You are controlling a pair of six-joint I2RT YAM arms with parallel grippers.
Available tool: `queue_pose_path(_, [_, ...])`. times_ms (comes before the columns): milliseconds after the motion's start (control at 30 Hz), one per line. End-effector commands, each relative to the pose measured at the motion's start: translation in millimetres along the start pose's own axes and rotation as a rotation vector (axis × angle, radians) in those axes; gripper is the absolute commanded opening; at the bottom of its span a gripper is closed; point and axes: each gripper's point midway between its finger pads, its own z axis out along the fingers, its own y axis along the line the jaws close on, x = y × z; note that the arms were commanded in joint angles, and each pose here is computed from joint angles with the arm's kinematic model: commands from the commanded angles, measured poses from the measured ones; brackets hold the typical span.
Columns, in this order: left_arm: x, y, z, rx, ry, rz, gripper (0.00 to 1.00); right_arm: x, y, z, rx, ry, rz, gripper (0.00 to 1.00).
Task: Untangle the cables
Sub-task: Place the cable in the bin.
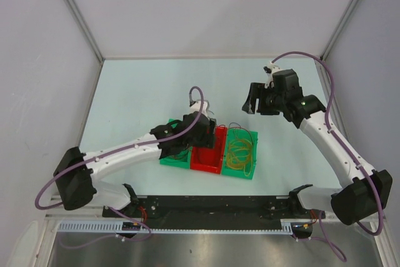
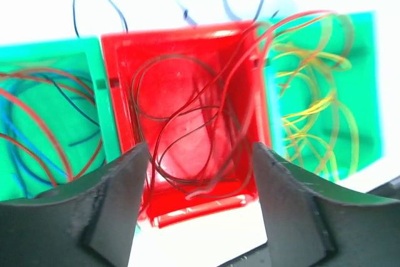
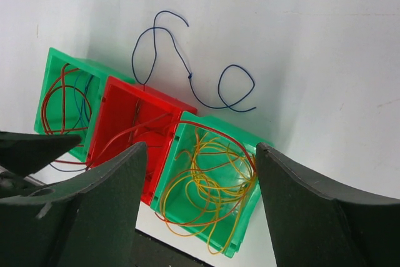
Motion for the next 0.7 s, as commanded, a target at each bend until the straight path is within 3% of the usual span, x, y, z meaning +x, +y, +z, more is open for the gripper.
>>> queue_pose_path(0, [-52, -12, -40, 0.047, -0.132, 0.018, 0.75, -13, 4, -11, -0.007, -0.051, -0.003, 0.74])
queue_pose_path(133, [-82, -38, -47, 0.161, -0.233, 0.131, 0.71, -13, 5, -15, -0.010, -0.056, 0.001, 0.74])
queue_pose_path(267, [-88, -62, -31, 0.250, -0.258, 0.269, 0.63, -12, 4, -20, -0.004, -0.060, 0.002, 0.74])
queue_pose_path(667, [-82, -88, 59, 0.232, -0.201, 0.419, 0.59, -6, -5, -37, 0.044, -0.061, -0.019, 0.75])
